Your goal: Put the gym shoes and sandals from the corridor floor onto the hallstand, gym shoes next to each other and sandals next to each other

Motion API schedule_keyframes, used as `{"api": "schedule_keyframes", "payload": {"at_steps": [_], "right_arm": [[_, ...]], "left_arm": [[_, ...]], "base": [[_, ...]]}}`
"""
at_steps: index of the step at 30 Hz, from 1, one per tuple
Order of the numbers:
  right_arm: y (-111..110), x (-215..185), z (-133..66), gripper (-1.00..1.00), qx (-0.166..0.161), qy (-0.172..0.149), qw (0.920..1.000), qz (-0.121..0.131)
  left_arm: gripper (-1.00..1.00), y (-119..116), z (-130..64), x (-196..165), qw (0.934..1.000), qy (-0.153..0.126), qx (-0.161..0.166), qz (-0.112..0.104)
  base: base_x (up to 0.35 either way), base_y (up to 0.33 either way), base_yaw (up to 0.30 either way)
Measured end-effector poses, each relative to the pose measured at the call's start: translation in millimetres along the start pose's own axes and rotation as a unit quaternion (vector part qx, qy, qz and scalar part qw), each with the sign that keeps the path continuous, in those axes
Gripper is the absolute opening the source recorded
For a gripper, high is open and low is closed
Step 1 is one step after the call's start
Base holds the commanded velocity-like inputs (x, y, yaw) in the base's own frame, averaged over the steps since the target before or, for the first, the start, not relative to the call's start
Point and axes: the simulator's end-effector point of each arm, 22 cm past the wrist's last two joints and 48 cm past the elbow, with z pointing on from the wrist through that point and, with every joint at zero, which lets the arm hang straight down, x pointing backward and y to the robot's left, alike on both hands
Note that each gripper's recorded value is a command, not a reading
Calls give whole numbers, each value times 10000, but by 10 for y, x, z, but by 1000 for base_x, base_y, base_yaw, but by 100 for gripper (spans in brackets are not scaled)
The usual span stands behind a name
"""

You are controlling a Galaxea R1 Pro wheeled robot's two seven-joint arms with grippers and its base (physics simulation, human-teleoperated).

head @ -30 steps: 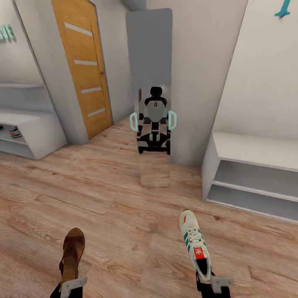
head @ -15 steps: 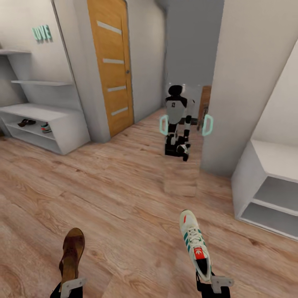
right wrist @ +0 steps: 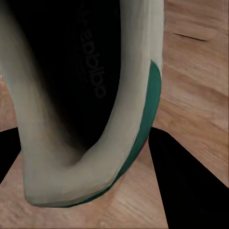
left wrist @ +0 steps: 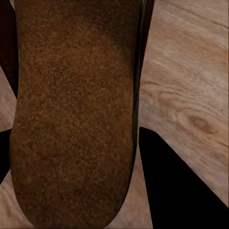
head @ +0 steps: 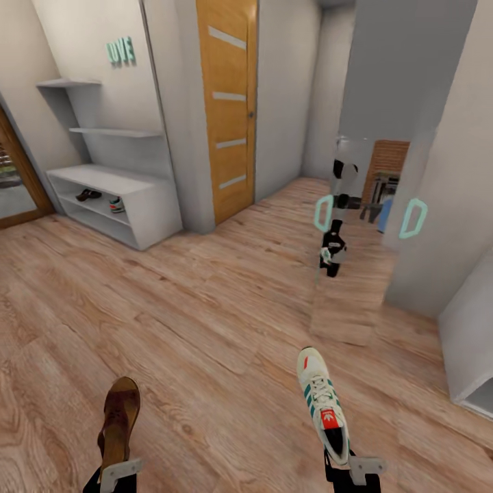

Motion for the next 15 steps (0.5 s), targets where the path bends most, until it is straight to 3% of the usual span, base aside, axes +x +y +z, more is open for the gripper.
{"api": "schedule_keyframes", "payload": {"at_steps": [9, 15], "right_arm": [[3, 40, -1, -100, -3, 43, 10000, -5], [5, 64, -4, -100, -6, 68, 10000, -7]], "left_arm": [[-100, -15, 0, 43, 10000, 51, 24, 37], [-100, -14, -2, 63, 10000, 69, 21, 39]], "base": [[12, 7, 253], [207, 18, 252]]}}
